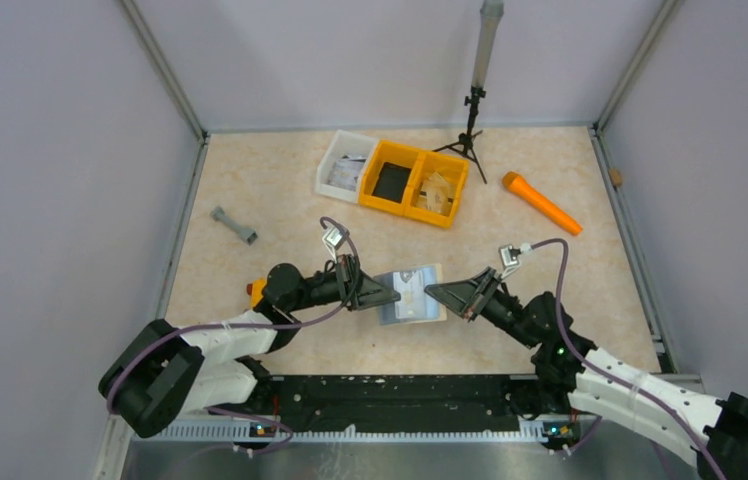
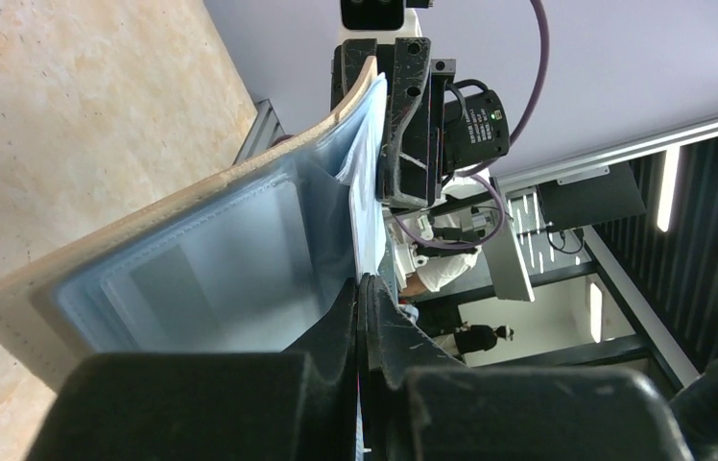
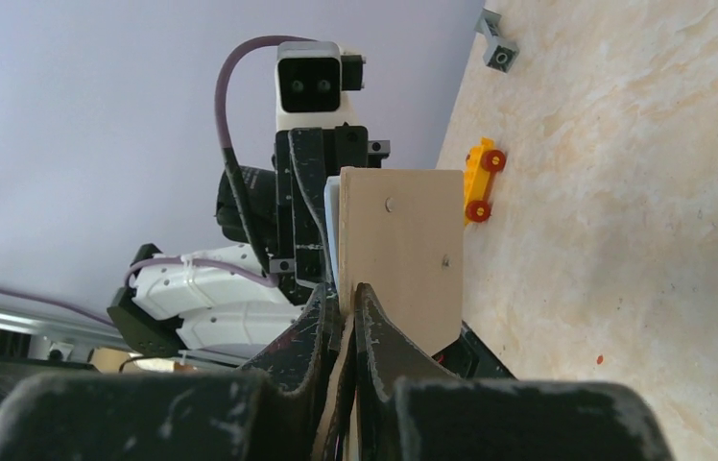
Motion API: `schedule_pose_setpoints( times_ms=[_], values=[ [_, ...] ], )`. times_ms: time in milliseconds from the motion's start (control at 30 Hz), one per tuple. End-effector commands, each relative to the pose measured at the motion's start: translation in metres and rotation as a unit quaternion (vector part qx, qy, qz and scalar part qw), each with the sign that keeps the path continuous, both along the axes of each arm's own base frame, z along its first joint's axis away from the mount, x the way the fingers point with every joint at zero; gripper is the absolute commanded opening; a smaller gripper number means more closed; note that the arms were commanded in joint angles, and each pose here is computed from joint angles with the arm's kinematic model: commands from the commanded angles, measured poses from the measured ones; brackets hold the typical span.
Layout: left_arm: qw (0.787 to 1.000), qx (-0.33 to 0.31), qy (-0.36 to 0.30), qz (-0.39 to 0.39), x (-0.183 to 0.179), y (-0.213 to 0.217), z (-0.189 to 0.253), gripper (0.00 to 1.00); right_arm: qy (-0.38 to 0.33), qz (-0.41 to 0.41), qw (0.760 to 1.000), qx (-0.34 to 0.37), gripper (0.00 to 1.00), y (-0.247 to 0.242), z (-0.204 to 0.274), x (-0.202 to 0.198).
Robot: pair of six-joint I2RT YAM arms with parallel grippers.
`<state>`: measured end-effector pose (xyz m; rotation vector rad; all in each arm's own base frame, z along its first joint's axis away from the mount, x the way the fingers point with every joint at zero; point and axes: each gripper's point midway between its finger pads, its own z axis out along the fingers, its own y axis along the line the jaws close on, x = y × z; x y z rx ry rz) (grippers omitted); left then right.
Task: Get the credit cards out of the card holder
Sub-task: Remove the credit card from the card holder.
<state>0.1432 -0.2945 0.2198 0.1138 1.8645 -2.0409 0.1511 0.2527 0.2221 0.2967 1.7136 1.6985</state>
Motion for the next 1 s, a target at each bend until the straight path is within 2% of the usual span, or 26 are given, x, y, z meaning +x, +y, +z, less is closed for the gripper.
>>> schedule_pose_setpoints(
  times_ms=[0,100,167,200,267,333,367,500,633,767,833,867,967],
  values=[
    [0.999,-0.027,-0.037,-0.001,-0.004,0.004,0.017,0.00,-0.020,-0.010,0.999,0.048,0.00,-0.007,0.025,0.002],
    [0.999,-0.026,-0.036,-0.002,-0.004,0.003,0.017,0.00,-0.032,-0.002,0.999,0.035,0.02,-0.003,0.026,0.001],
    [0.999,-0.025,-0.037,-0.004,-0.003,0.002,0.018,0.00,-0.042,0.010,0.999,0.016,0.21,0.002,0.025,-0.001],
    [0.999,-0.025,-0.038,-0.005,-0.003,0.002,0.019,0.00,-0.045,0.015,0.999,0.004,0.27,0.005,0.024,-0.001],
    [0.999,-0.024,-0.040,-0.005,-0.002,0.001,0.020,0.00,-0.052,0.024,0.998,-0.022,0.30,0.010,0.025,0.000],
    [0.999,-0.021,-0.041,-0.006,-0.001,0.000,0.019,0.00,-0.051,0.025,0.997,-0.051,0.29,0.012,0.019,0.002],
    [0.999,-0.019,-0.041,-0.005,-0.001,0.000,0.018,0.00,-0.051,0.026,0.997,-0.060,0.26,0.013,0.016,0.002],
    [0.999,-0.010,-0.038,-0.005,0.000,0.000,0.013,0.00,-0.039,0.031,0.996,-0.080,0.01,0.016,0.005,0.003],
    [0.999,-0.004,-0.038,-0.005,-0.001,0.000,0.010,0.01,-0.032,0.033,0.996,-0.081,0.00,0.017,-0.003,0.004],
    [0.999,-0.003,-0.046,0.001,-0.001,0.002,0.010,0.17,-0.024,0.022,0.996,-0.081,0.00,0.013,-0.008,0.005],
    [0.999,-0.004,-0.051,0.001,-0.002,0.002,0.012,0.21,-0.023,0.023,0.997,-0.072,0.00,0.013,-0.008,0.004],
    [0.998,-0.007,-0.055,0.001,-0.002,0.002,0.015,0.19,-0.023,0.024,0.997,-0.071,0.00,0.013,-0.008,0.004],
    [0.998,-0.009,-0.058,-0.004,-0.004,0.002,0.017,0.06,-0.016,0.024,0.997,-0.078,0.00,0.013,-0.011,0.004]
  ],
)
